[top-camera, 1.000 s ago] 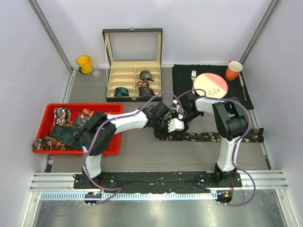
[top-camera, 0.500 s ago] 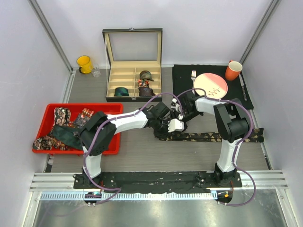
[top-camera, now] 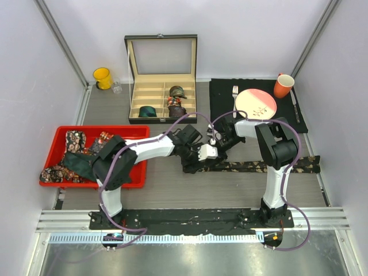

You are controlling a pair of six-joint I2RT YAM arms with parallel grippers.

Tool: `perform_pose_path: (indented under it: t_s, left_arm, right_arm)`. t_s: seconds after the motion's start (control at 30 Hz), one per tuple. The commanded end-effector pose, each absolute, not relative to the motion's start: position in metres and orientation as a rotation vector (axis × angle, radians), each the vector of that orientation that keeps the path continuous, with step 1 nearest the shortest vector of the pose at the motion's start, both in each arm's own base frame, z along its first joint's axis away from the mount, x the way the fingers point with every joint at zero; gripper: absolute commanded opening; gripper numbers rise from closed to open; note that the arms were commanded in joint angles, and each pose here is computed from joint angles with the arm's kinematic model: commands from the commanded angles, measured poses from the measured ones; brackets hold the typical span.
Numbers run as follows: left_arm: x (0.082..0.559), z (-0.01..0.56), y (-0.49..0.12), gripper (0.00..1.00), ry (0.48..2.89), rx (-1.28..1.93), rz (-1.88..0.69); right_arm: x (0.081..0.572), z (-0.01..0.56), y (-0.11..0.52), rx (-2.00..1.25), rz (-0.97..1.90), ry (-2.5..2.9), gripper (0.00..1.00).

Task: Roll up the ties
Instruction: Roll the tie at the center of the board.

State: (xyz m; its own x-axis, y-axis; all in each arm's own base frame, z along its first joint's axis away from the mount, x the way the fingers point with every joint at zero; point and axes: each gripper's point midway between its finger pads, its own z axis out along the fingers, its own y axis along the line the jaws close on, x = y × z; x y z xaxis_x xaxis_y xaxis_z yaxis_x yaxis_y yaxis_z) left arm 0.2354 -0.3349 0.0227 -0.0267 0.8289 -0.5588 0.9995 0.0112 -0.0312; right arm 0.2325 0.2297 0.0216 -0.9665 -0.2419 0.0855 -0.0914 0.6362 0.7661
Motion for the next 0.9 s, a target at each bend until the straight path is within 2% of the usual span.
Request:
perform_pose_path:
  t_s: [0.0, 0.17, 0.7, 0.83, 0.87]
  left_arm:
    - [0.235, 0.038, -0.314, 0.68, 1.937, 1.761, -0.675]
    - [0.234, 0.033, -0.321, 0.74, 1.907, 1.760, -0.717]
    - [0.240, 0.021, -0.349, 0.70, 1.848, 1.807, -0.700]
    - [0.239, 0.015, -0.333, 0.38, 1.893, 1.836, -0.658]
    - [0.238, 0.016, -0.327, 0.35, 1.906, 1.834, -0.663]
  right_arm:
    - [0.228, -0.012, 0.205, 0.369, -1.043, -2.764, 0.01]
    - [0.225, -0.023, 0.200, 0.383, -1.004, -2.784, 0.01]
    - [0.238, -0.034, 0.211, 0.343, -1.044, -2.796, 0.01]
    - [0.246, -0.032, 0.222, 0.323, -1.077, -2.803, 0.01]
    - [0.248, -0.031, 0.223, 0.323, -1.080, -2.807, 0.01]
